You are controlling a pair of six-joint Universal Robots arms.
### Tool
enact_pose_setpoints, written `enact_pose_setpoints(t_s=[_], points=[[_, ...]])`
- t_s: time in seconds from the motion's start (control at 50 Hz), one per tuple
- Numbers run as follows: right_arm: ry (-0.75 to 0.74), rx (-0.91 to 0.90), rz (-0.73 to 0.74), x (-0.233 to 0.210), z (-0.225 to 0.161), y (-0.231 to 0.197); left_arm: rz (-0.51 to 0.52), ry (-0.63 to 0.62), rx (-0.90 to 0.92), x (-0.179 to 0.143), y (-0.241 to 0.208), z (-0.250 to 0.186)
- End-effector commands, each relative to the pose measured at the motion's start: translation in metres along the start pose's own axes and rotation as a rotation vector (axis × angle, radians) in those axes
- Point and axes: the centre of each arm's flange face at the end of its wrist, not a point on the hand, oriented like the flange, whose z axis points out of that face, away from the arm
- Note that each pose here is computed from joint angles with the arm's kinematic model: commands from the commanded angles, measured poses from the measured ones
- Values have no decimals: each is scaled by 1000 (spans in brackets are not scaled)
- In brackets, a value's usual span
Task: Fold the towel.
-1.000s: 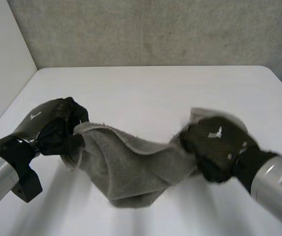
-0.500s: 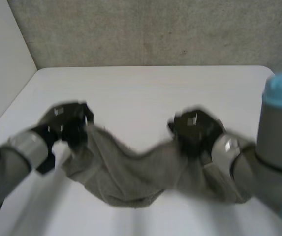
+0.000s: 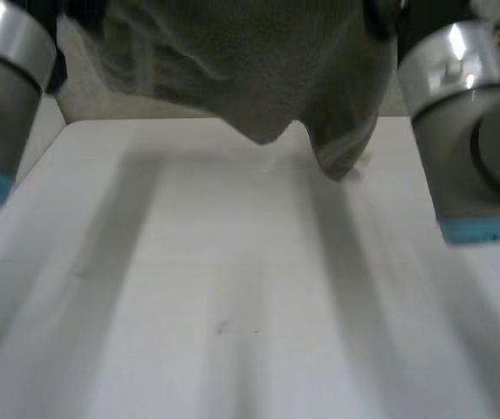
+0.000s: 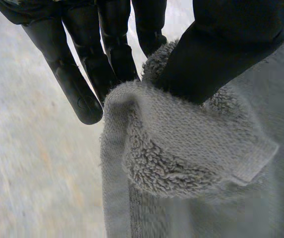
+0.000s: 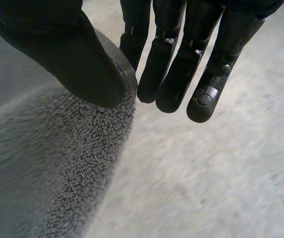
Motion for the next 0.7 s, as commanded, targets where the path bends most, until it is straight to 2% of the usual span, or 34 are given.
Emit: enact_pose_setpoints(t_s=[0.02, 0.04, 0.06, 0.1, 0.12, 0.16, 0.18, 0.22, 0.3, 0.38, 0.5, 0.58, 0.7], points=[[-228, -308, -1, -38, -84, 52, -8, 19, -324, 6, 88, -69], [-295, -385, 9, -46, -104, 63, -6, 23, -380, 7, 104, -84], [-296, -386, 9, -47, -104, 63, -6, 24, -381, 7, 105, -84], [-428, -504, 29, -64, -141, 76, -7, 26, -466, 9, 130, -113], [-429, -504, 29, -64, -141, 76, -7, 26, -467, 9, 130, -113], [-568, -625, 66, -87, -174, 89, -9, 31, -526, 11, 145, -135], [-569, -626, 66, -87, -174, 89, -9, 31, -526, 11, 145, -135], [-676, -769, 105, -101, -200, 97, -11, 35, -551, 12, 149, -143], [-748, -886, 138, -101, -210, 94, -13, 40, -604, 14, 154, -163], [-820, -962, 238, -99, -211, 79, -14, 42, -610, 14, 151, -172], [-843, -940, 307, -98, -199, 70, -12, 39, -582, 14, 137, -181], [-775, -833, 307, -86, -172, 54, -15, 50, -564, 15, 130, -185], [-650, -764, 277, -62, -135, 59, -16, 54, -556, 15, 127, -187]])
